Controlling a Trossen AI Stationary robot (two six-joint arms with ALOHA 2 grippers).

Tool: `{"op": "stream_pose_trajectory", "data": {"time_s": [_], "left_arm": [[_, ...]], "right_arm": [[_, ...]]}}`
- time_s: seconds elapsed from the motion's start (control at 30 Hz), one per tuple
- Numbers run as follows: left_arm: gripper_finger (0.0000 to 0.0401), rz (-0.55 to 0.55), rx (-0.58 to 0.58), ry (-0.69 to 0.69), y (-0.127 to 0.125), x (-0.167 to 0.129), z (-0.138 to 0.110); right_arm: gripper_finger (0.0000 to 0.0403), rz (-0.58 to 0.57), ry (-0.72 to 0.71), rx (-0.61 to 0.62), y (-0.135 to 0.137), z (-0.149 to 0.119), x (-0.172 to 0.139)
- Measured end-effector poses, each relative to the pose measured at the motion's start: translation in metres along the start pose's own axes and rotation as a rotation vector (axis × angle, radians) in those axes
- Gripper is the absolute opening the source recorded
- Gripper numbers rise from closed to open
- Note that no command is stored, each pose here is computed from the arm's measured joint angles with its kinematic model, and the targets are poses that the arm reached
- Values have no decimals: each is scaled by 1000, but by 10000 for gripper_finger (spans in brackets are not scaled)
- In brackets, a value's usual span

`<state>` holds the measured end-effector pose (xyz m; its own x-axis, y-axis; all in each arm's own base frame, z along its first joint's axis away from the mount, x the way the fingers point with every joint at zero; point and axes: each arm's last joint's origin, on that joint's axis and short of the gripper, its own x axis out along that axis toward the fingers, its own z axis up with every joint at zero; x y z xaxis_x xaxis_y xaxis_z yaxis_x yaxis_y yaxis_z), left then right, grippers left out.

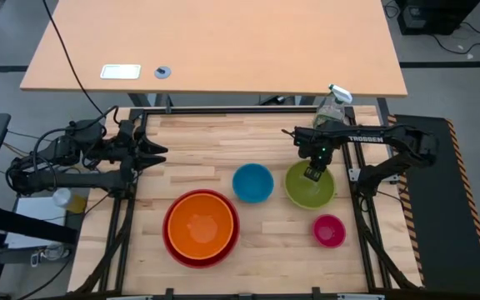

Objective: Nest bowls inside each other
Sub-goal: Stack the green bowl into the orange bowl

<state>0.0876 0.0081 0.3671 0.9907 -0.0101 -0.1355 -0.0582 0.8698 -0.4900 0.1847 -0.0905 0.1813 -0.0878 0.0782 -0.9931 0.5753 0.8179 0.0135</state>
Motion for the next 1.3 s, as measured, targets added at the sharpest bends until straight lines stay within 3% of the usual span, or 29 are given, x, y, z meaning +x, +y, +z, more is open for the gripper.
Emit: {"op": "stream_pose_trajectory", "data": {"time_s": [0.2,0.43,0.7,0.83,0.97,1.1,1.3], "left_arm": [[194,-1,0,0,0,0,0],[194,8,11,-5,0,0,0],[194,17,12,-10,0,0,0],[194,26,13,-8,1,2,0],[194,32,18,3,2,5,0],[194,39,38,17,2,9,0],[194,41,38,20,3,11,0]], "right_arm": [[47,-9,-3,12,1,3,-12],[32,-36,-163,-7,18,20,-62],[22,51,-231,21,34,17,-126],[24,166,-291,9,48,15,-147],[24,328,-414,-18,72,25,-155],[24,490,-469,-78,112,50,-146],[25,603,-511,-179,179,94,-137]]}}
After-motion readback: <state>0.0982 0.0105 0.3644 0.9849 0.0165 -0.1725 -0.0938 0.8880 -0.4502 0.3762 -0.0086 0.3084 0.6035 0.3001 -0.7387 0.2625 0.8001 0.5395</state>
